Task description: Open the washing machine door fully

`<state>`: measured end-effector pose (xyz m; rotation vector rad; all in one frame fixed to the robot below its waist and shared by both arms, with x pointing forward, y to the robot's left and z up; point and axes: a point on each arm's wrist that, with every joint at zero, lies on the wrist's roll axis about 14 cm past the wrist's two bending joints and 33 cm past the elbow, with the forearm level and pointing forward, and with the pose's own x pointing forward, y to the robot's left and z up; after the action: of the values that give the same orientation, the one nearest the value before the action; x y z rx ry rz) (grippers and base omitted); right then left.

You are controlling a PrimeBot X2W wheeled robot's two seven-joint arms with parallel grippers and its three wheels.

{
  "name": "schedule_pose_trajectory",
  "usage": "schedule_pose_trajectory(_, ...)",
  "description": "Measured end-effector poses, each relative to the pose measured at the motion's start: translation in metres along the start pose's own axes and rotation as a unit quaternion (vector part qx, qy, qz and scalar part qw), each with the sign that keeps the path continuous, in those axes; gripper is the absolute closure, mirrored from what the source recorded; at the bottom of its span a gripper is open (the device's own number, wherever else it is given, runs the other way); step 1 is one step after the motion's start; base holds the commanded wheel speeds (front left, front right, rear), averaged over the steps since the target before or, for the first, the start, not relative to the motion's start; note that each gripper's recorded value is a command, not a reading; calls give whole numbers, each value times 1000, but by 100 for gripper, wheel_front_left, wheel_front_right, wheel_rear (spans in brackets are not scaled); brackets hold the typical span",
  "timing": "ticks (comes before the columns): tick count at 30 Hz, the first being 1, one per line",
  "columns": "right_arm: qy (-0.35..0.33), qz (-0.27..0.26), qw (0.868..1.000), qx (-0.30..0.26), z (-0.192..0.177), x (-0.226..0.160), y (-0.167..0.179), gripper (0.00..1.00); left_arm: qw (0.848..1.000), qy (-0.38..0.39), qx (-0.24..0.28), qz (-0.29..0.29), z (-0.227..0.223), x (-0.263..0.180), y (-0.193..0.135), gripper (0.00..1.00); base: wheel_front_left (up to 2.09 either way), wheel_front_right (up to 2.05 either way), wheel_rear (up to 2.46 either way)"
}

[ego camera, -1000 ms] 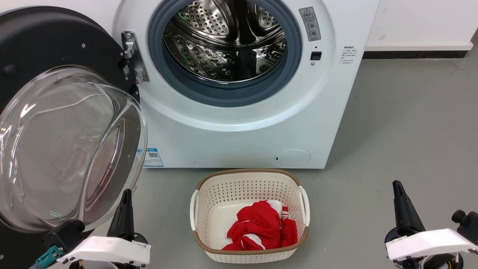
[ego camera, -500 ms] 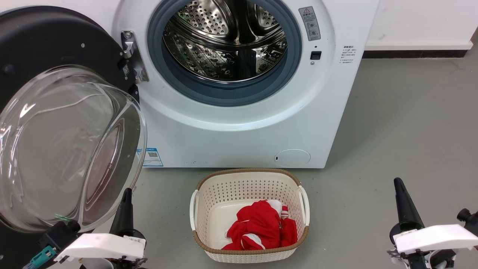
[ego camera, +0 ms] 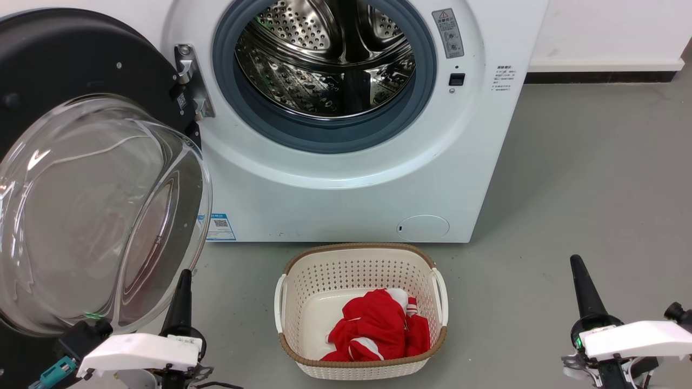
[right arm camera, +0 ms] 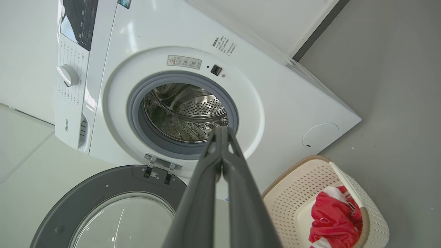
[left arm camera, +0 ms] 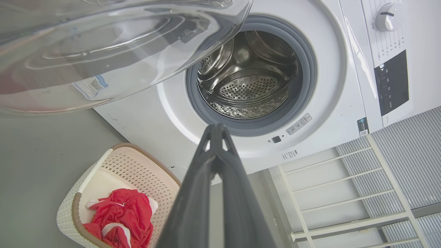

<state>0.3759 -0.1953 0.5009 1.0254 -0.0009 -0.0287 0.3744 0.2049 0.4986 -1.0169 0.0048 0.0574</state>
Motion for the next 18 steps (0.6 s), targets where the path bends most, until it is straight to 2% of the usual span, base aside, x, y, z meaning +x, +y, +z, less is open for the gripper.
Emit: schedule_pose_trajectory(18,5,-3,996,93,1,4,-1,100,996,6,-94,0,-1,5,-1,100,0,0,0)
